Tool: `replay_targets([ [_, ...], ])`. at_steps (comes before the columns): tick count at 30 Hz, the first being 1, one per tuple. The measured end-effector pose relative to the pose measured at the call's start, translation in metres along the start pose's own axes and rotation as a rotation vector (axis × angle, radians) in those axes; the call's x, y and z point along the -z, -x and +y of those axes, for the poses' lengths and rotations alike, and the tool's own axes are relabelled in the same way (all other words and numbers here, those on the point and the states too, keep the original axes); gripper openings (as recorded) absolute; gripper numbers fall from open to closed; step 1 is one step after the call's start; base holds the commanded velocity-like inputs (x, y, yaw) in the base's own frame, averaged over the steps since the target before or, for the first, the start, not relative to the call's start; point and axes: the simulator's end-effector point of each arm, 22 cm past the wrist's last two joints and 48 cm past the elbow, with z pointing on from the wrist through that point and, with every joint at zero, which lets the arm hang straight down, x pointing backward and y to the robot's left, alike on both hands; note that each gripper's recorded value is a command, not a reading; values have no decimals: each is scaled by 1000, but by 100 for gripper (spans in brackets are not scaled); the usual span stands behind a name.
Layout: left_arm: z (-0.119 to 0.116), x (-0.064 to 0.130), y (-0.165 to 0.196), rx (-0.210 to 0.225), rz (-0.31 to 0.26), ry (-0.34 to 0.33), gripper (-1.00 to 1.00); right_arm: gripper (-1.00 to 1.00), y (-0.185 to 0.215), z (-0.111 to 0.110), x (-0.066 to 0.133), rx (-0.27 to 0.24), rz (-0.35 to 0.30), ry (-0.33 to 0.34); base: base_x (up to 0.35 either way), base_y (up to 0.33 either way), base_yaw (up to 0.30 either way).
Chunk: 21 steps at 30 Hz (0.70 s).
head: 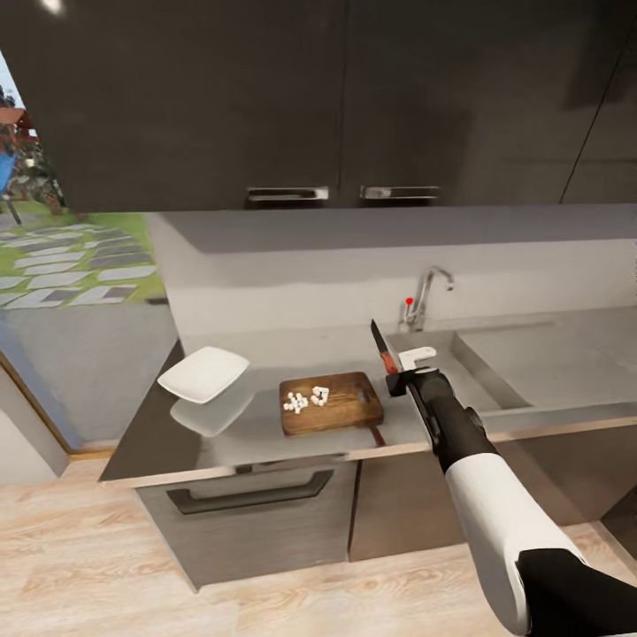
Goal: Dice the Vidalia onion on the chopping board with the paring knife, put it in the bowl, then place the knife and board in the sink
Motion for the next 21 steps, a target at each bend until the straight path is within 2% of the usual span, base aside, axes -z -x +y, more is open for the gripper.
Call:
replay_targets([
  [12,1,2,-4,-2,11,3,100,-100,-6,-1,-2,2,19,-4,164,-272,0],
  [21,3,3,-6,-4,15,4,100,-100,-24,8,-8,8,64,10,24,-297,0],
])
